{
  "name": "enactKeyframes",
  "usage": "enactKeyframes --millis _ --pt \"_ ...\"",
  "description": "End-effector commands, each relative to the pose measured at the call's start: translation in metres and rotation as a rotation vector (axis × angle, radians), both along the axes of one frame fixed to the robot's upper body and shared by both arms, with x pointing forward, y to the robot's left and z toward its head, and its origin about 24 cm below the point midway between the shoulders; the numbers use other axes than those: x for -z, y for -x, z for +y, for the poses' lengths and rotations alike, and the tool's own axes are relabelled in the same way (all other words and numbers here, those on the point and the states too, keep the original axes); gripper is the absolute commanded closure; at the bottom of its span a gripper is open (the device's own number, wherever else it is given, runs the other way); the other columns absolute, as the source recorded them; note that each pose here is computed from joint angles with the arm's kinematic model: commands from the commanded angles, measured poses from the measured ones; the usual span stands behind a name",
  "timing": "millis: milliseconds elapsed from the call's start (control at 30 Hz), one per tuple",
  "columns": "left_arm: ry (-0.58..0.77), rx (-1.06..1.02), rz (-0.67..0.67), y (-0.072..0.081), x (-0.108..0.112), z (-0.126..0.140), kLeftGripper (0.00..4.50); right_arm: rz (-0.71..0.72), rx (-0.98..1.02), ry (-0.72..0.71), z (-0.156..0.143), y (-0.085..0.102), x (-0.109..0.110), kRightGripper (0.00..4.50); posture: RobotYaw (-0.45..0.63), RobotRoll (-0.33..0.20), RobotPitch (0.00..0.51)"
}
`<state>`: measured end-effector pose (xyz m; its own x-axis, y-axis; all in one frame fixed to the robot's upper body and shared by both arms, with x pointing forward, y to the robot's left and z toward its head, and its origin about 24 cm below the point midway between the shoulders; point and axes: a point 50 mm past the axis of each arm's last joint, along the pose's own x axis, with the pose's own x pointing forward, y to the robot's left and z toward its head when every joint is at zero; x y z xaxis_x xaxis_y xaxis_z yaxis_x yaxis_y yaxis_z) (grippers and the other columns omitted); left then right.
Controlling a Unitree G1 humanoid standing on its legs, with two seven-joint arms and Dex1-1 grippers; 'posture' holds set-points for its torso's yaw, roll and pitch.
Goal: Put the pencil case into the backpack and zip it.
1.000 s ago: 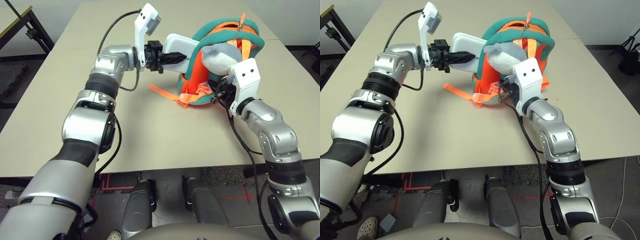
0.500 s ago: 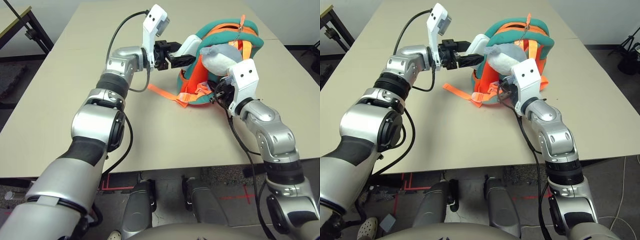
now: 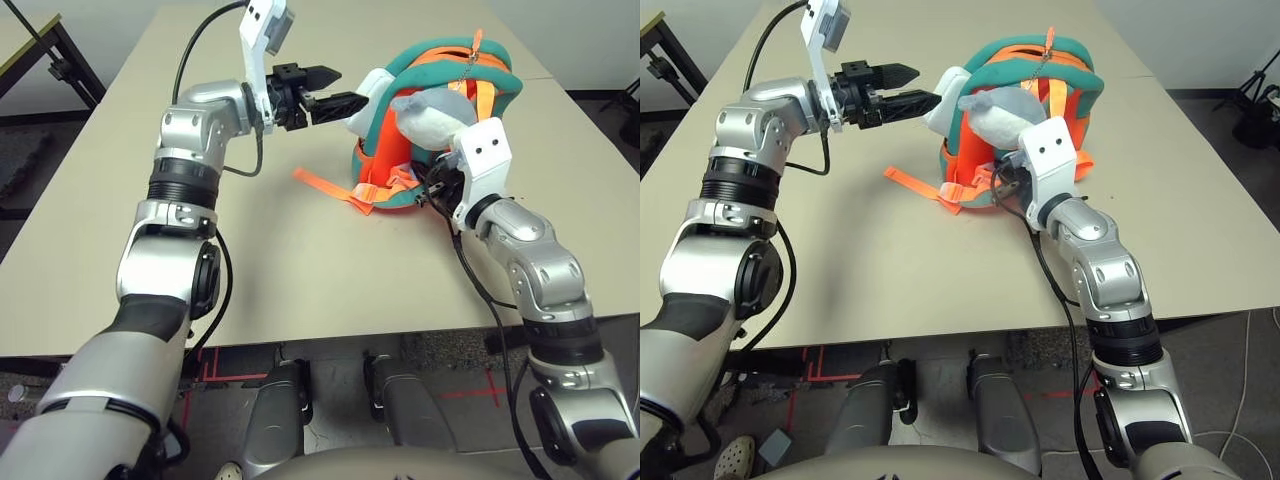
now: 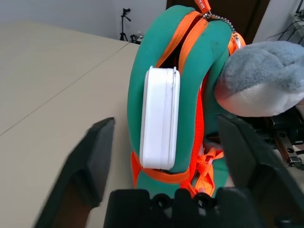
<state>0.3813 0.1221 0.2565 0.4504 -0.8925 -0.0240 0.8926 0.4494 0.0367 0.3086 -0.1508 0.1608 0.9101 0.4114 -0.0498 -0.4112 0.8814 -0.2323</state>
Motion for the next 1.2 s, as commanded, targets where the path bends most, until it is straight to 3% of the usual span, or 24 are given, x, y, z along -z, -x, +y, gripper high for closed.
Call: enactKeyframes --millis 33,267,467,800,967,1200 --pt "-0.007 0.001 0.006 0.004 0.004 0.002 1.62 0.083 -0.046 0.012 0.008 0.000 0.017 4.12 -0.11 0.000 0.160" --pt "0.001 -0.010 0.020 0.004 0.007 0.000 4.43 0.085 -0.049 0.013 0.008 0.001 0.017 4.12 -0.11 0.000 0.159" --pt "-0.013 -0.006 0.038 0.000 0.012 -0.009 4.50 0.084 -0.047 0.013 0.008 0.001 0.017 4.12 -0.12 0.000 0.160" --pt "0.045 -0.044 0.130 -0.020 0.035 -0.053 4.50 0.088 -0.044 0.007 0.010 0.002 0.019 4.12 -0.14 0.000 0.164" --pt "0.029 -0.022 0.135 -0.020 0.045 -0.068 4.50 0.089 -0.042 0.003 0.011 0.004 0.019 4.12 -0.16 0.000 0.167" --pt "0.073 -0.024 0.081 -0.021 0.024 -0.048 4.50 0.091 -0.036 0.004 0.009 0.005 0.020 4.12 -0.15 0.000 0.163"
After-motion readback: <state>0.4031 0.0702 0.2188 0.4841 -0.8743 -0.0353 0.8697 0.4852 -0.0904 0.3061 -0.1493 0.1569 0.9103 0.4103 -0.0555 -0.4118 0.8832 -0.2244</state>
